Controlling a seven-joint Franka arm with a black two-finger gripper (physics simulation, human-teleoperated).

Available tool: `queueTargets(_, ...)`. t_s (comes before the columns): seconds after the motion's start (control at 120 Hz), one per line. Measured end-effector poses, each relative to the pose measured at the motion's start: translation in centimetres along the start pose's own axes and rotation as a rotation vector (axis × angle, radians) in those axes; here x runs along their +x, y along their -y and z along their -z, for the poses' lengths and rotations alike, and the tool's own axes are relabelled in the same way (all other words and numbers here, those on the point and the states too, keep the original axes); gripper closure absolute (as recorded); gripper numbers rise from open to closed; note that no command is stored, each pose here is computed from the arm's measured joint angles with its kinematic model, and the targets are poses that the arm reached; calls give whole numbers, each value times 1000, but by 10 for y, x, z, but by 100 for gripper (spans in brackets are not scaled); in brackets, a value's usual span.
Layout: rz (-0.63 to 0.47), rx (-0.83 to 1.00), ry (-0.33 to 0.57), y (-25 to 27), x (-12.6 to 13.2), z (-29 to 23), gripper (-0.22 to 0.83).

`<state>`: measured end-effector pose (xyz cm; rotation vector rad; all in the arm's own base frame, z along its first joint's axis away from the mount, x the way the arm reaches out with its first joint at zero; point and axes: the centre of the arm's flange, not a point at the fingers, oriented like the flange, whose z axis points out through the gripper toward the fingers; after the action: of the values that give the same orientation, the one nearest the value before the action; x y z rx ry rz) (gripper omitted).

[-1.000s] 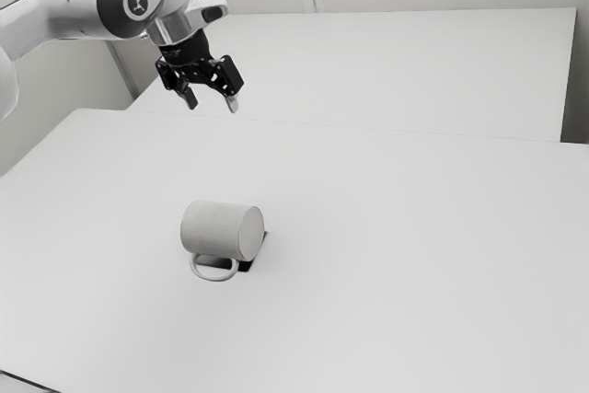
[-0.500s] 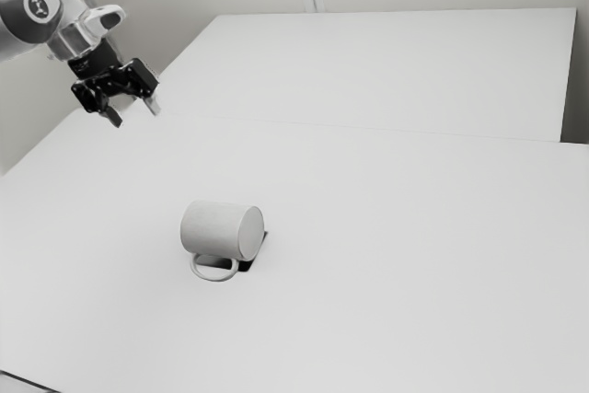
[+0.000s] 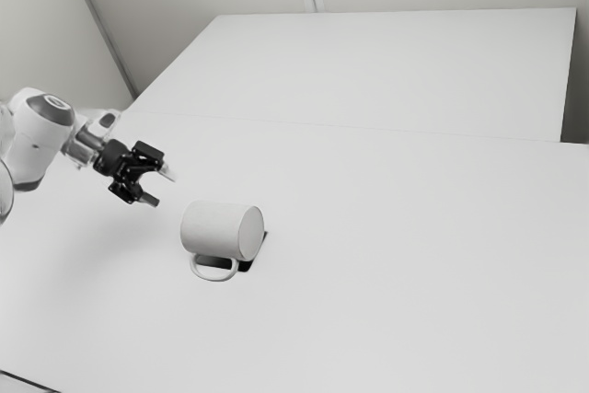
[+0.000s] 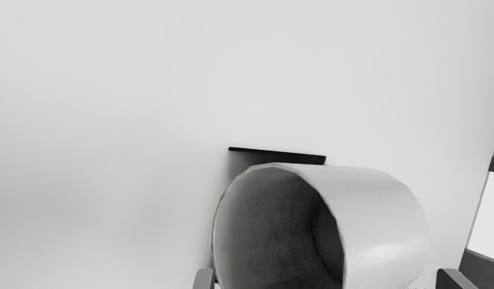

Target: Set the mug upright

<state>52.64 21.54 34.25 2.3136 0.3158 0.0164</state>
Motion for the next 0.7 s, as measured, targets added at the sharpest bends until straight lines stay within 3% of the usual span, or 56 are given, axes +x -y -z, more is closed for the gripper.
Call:
queueTargets(0.3,-130,-256,-58,18,-23,-47,0)
queueTargets(0.7,-251,-399,-124,24,-37,-77,0)
